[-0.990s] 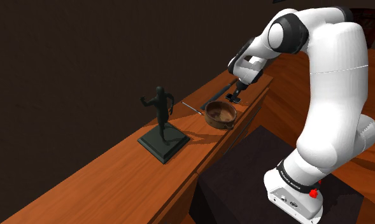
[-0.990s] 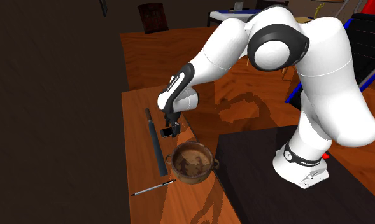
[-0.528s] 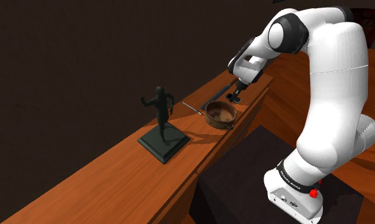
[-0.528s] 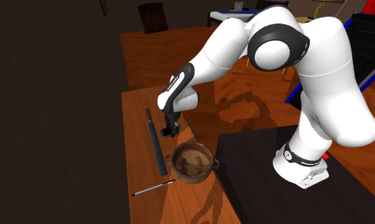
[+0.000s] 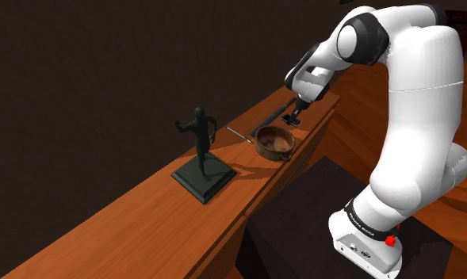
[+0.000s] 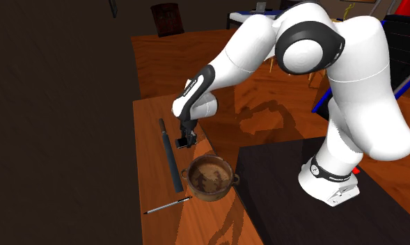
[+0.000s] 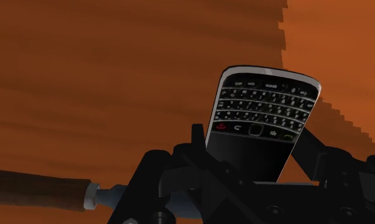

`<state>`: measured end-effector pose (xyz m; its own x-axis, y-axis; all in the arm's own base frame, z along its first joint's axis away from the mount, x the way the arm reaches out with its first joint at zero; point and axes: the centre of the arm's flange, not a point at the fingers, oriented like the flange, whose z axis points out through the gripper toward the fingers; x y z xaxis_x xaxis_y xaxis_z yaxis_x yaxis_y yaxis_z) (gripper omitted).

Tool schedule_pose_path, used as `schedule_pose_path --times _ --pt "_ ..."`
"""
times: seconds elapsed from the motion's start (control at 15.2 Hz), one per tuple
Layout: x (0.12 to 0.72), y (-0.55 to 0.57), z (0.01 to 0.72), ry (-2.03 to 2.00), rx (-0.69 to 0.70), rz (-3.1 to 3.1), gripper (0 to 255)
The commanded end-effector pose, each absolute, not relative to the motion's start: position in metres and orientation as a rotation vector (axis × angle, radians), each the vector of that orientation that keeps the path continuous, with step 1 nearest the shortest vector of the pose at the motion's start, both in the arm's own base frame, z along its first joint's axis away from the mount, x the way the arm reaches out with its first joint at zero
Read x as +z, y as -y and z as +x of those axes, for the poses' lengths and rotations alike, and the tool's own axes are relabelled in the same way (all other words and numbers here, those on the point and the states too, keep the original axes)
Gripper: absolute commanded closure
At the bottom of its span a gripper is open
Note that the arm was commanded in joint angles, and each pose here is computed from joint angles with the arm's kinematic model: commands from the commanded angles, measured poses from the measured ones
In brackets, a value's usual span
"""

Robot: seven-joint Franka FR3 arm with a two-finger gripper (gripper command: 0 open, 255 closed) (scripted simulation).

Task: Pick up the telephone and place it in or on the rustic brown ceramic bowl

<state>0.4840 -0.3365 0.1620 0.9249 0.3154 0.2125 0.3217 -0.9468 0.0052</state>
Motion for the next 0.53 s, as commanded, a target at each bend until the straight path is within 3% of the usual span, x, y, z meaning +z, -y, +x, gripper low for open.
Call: schedule_pose_path --times 0.0,0.46 --pt "0.172 0.336 0.484 0.505 -0.329 -3.053 255" --pt "0.209 0.336 0.484 0.505 -0.329 -3.053 255"
